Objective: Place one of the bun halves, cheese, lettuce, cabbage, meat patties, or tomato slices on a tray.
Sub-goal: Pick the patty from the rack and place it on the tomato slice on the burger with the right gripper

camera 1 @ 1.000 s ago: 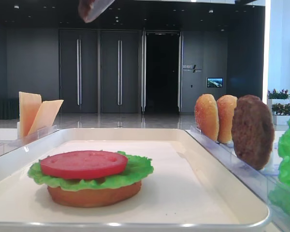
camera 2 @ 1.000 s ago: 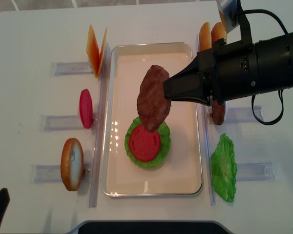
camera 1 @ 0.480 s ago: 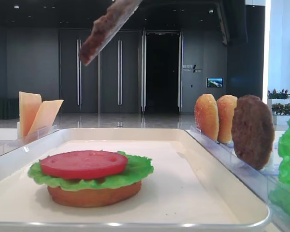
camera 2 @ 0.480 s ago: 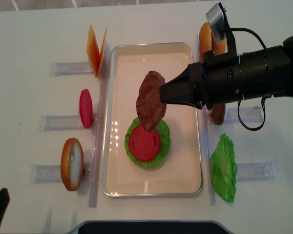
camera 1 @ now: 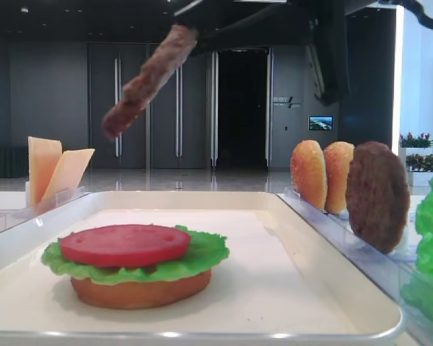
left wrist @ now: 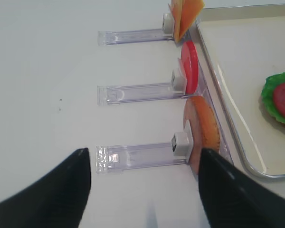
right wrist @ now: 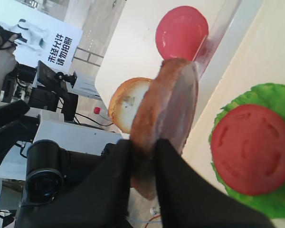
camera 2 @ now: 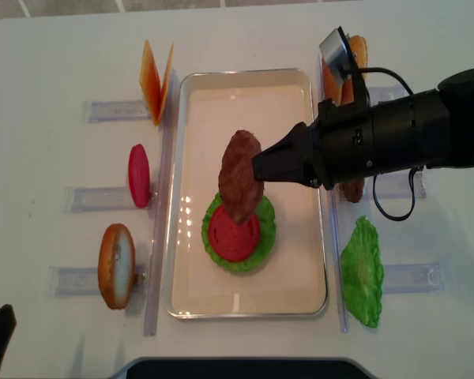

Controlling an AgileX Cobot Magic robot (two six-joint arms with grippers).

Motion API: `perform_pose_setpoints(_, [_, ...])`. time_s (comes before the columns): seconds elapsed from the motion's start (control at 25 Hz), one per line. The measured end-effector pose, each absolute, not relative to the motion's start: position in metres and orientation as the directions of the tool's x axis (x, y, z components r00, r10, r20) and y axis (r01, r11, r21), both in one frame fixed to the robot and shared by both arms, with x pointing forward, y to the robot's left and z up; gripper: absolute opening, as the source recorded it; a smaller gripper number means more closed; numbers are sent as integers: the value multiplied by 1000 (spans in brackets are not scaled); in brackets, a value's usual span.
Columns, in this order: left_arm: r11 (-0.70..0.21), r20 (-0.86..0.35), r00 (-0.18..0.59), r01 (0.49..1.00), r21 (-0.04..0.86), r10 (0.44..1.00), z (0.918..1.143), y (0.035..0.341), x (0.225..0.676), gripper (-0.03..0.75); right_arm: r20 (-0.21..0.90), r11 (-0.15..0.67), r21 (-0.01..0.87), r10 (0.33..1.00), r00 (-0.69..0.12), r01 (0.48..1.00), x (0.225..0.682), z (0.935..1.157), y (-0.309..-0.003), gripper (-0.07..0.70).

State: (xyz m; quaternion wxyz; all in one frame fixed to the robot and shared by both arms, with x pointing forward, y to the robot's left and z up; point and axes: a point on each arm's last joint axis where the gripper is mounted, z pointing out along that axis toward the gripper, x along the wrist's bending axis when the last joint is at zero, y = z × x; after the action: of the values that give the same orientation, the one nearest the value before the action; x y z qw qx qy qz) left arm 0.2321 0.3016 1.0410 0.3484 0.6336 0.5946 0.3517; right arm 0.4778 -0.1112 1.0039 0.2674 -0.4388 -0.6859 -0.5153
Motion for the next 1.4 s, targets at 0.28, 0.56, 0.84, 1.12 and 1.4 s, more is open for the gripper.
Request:
perform_pose_setpoints(0.28, [-50, 31, 46, 508, 860, 998, 1041, 302, 232, 534, 811, 38, 494, 341, -476, 869, 469, 988, -111, 146])
perform_pose_setpoints(0.56, [-50, 31, 46, 508, 860, 998, 1041, 302, 232, 534, 802, 42, 505, 346, -487, 862, 468, 986, -112, 146])
perform_pose_setpoints(0.84, [-50, 31, 46, 508, 860, 998, 1041, 302, 232, 534, 805, 103, 490, 328, -495, 866, 456, 979, -95, 146])
perform_pose_setpoints(1.12, [-50, 31, 46, 508, 860, 998, 1041, 302, 232, 534, 809, 129, 464, 340, -479, 876, 458, 966, -89, 146])
perform_pose_setpoints(1.4, [-50, 31, 46, 508, 860, 998, 1041, 302, 232, 534, 803, 122, 483, 332, -494, 867, 462, 972, -87, 146])
